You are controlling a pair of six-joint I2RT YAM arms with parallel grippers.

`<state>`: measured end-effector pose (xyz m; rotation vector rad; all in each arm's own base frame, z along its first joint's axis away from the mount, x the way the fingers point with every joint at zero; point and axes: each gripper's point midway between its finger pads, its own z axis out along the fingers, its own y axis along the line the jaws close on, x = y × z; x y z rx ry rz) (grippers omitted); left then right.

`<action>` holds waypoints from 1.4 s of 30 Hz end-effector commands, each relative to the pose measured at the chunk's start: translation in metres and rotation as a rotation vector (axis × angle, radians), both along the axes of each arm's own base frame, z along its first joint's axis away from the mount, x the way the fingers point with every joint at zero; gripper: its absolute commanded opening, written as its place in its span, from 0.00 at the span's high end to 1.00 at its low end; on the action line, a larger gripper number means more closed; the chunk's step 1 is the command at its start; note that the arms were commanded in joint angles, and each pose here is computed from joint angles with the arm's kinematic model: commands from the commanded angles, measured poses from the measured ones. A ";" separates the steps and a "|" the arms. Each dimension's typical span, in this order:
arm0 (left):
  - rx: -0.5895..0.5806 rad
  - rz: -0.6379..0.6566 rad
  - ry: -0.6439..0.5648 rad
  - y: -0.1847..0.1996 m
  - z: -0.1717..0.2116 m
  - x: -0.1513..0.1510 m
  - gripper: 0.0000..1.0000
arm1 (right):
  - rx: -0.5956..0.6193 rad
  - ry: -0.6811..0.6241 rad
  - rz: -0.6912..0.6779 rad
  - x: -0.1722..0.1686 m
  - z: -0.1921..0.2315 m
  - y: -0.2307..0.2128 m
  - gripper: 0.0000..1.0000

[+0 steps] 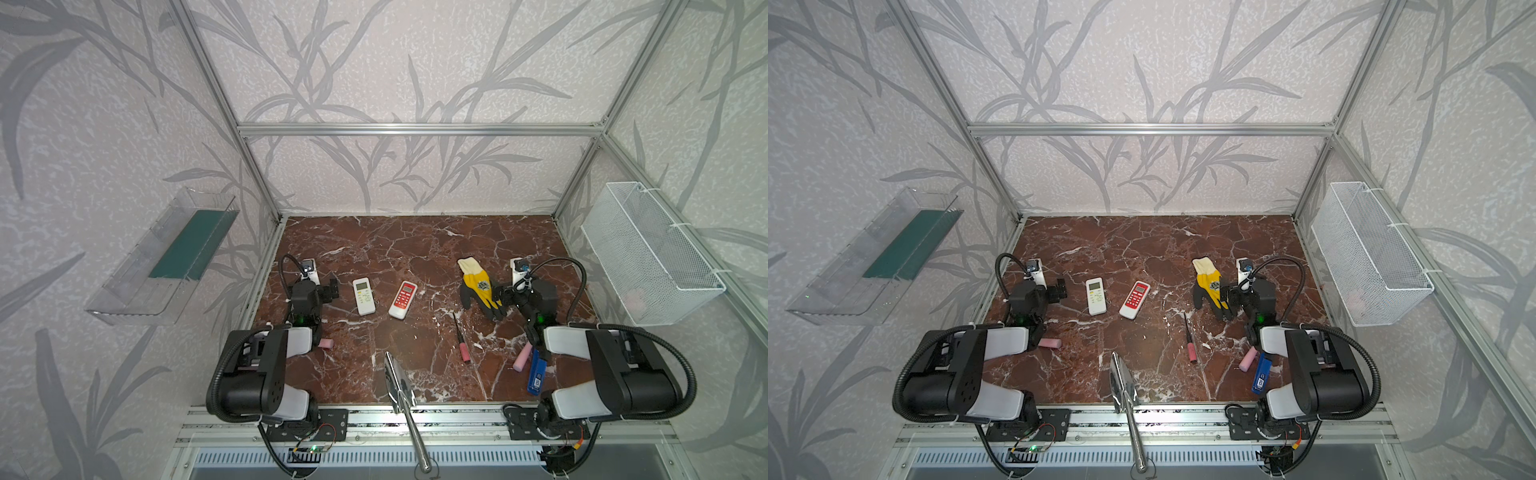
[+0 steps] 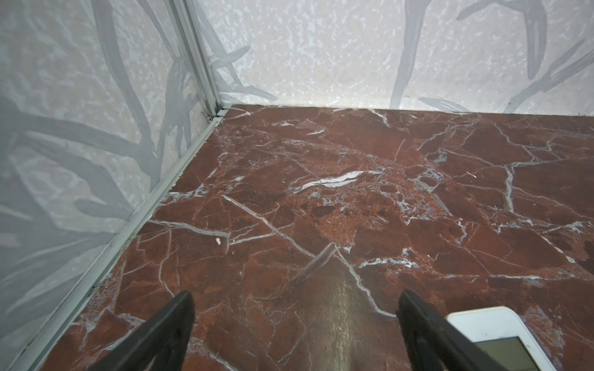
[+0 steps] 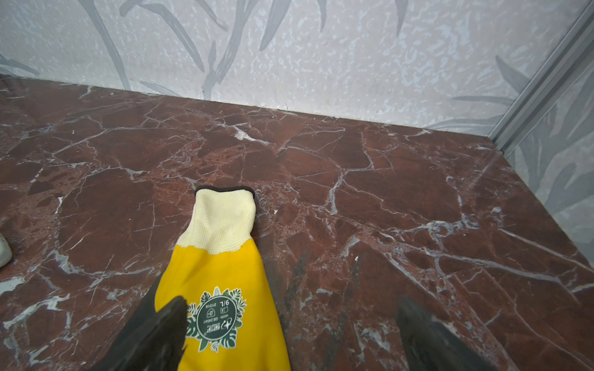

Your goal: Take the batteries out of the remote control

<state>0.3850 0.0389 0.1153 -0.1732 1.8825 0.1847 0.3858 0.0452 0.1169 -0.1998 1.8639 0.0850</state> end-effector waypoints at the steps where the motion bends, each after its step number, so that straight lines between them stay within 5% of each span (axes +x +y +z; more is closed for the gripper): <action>1: 0.002 0.106 0.039 0.014 0.013 -0.002 0.01 | -0.075 0.029 -0.020 -0.002 0.011 0.003 0.00; 6: 0.104 0.200 0.116 0.012 0.034 -0.004 0.01 | -0.109 0.123 0.003 -0.013 0.024 0.024 0.00; 10: 0.072 0.162 0.179 -0.010 0.044 -0.007 0.01 | -0.081 0.208 0.014 -0.024 0.034 0.041 0.00; 23: -0.064 -0.185 0.341 -0.120 0.023 -0.028 0.01 | 0.156 0.411 0.123 -0.078 0.036 0.095 0.01; 34: -0.263 -0.009 0.494 -0.135 -0.009 -0.022 0.01 | 0.160 0.506 0.101 -0.098 0.017 0.100 0.01; 42: -0.277 0.011 0.660 -0.154 -0.037 -0.013 0.01 | 0.147 0.511 0.109 -0.100 0.015 0.101 0.01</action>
